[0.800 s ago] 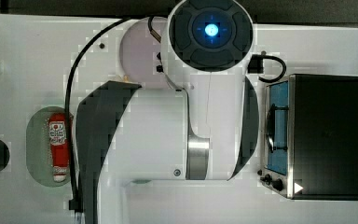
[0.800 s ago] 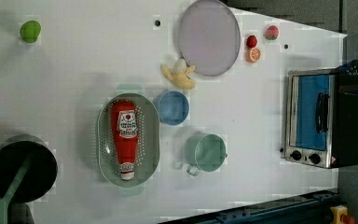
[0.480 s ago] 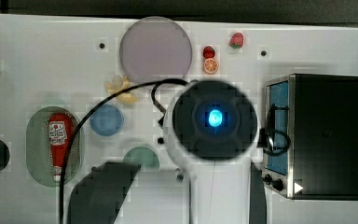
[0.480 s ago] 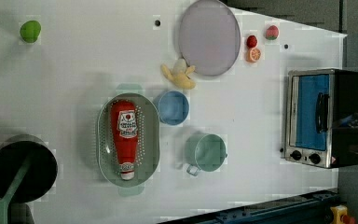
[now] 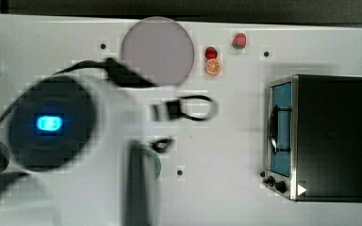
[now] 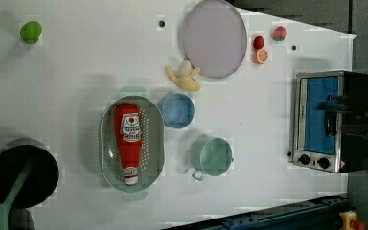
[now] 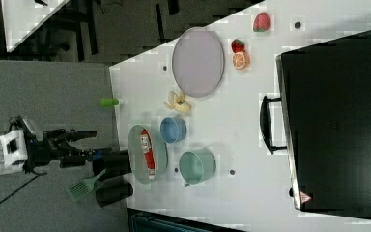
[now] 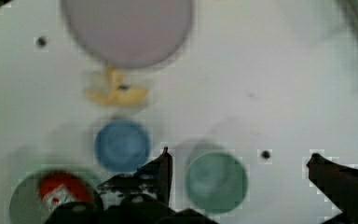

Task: Pick ketchup from strainer and place it on the table

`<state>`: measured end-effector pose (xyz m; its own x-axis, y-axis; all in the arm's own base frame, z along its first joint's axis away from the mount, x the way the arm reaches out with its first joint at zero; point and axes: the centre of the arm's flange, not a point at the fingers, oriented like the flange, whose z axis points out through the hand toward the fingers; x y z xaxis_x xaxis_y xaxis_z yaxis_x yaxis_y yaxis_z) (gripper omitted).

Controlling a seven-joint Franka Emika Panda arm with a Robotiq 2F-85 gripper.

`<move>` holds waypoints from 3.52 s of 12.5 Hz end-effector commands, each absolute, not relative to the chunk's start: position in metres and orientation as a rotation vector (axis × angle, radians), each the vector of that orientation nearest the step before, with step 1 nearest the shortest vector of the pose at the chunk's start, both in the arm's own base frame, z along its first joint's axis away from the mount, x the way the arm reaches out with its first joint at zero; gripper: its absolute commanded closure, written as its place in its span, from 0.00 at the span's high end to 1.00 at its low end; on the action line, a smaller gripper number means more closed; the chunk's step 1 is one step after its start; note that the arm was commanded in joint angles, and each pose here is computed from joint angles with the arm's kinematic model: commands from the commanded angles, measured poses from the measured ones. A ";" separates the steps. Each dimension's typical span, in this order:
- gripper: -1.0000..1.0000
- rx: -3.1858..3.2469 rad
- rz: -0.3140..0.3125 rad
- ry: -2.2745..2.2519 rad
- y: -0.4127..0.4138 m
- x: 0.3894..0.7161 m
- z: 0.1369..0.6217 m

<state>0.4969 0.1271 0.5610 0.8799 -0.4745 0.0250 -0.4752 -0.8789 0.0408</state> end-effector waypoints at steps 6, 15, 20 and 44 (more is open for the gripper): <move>1.00 3.153 -0.089 -0.248 0.319 0.470 0.452; 1.00 3.313 -0.037 -0.090 0.364 0.446 0.297; 1.00 3.406 -0.145 -0.150 0.365 0.435 0.224; 0.58 3.216 -0.118 -0.476 0.263 0.513 0.400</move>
